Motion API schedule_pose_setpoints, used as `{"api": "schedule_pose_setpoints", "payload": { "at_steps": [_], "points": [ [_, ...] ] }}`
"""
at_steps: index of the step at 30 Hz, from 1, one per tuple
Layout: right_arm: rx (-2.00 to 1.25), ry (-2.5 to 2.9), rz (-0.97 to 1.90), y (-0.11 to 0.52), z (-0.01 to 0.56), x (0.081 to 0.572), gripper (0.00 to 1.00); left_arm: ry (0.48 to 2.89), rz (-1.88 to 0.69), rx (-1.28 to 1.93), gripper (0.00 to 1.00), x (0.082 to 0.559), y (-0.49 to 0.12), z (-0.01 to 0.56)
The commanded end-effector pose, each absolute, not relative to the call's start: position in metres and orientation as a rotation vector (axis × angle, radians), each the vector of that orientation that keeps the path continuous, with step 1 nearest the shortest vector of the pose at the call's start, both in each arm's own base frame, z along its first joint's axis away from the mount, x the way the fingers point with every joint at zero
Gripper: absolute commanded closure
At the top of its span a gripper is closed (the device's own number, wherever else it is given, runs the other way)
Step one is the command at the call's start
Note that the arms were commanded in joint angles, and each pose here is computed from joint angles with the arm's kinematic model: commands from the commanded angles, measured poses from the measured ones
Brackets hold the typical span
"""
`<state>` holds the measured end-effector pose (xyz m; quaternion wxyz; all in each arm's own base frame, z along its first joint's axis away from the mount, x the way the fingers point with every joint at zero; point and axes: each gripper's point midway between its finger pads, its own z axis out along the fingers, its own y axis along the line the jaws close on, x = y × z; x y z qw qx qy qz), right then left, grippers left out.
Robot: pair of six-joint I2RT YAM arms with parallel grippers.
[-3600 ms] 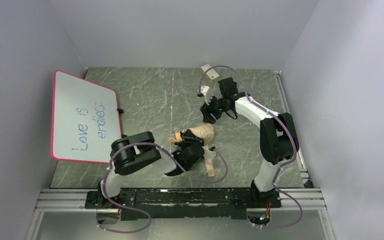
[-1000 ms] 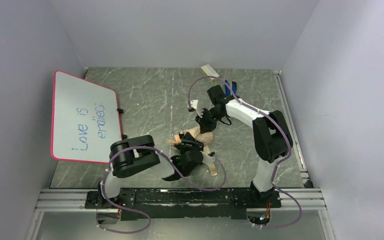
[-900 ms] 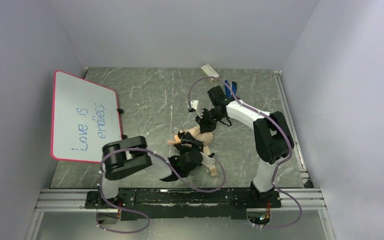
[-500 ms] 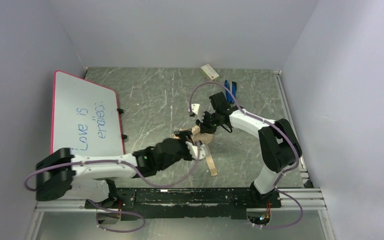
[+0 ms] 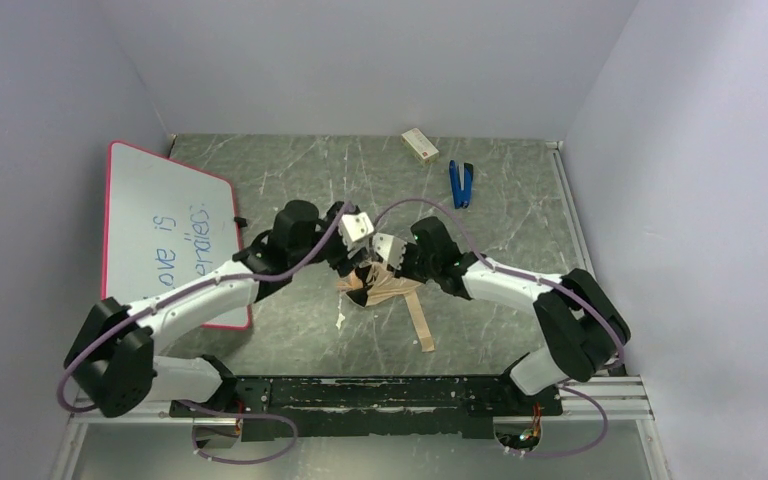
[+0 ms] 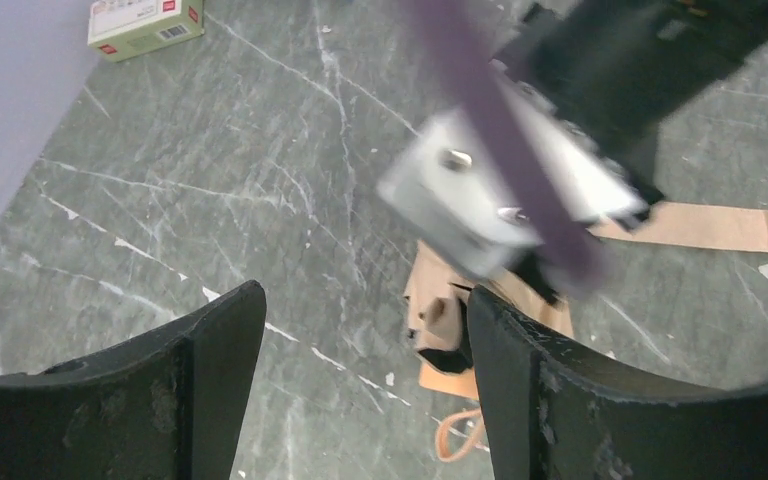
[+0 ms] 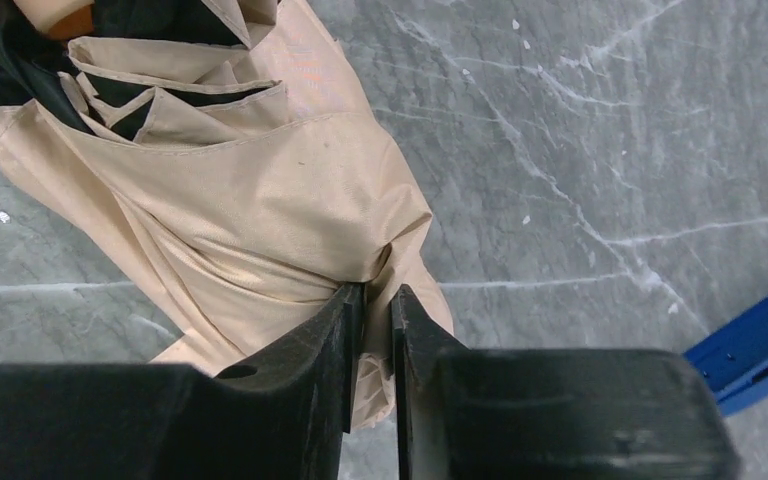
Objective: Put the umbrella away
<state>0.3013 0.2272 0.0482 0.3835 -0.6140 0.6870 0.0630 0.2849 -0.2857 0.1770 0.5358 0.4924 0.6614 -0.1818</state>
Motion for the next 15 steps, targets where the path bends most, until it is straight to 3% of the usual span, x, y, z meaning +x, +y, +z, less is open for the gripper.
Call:
{"api": "schedule_pose_setpoints", "payload": {
  "at_steps": [1, 15],
  "points": [
    [-1.621, 1.925, 0.053, 0.192, 0.009, 0.265, 0.78, 1.56, -0.638, 1.181, 0.23, 0.3, -0.299, 0.189],
    [-1.626, 1.934, 0.018, 0.193, 0.001, 0.229, 0.76, 1.778, -0.994, 1.456, 0.23, 0.3, -0.334, 0.115]
  ]
}}
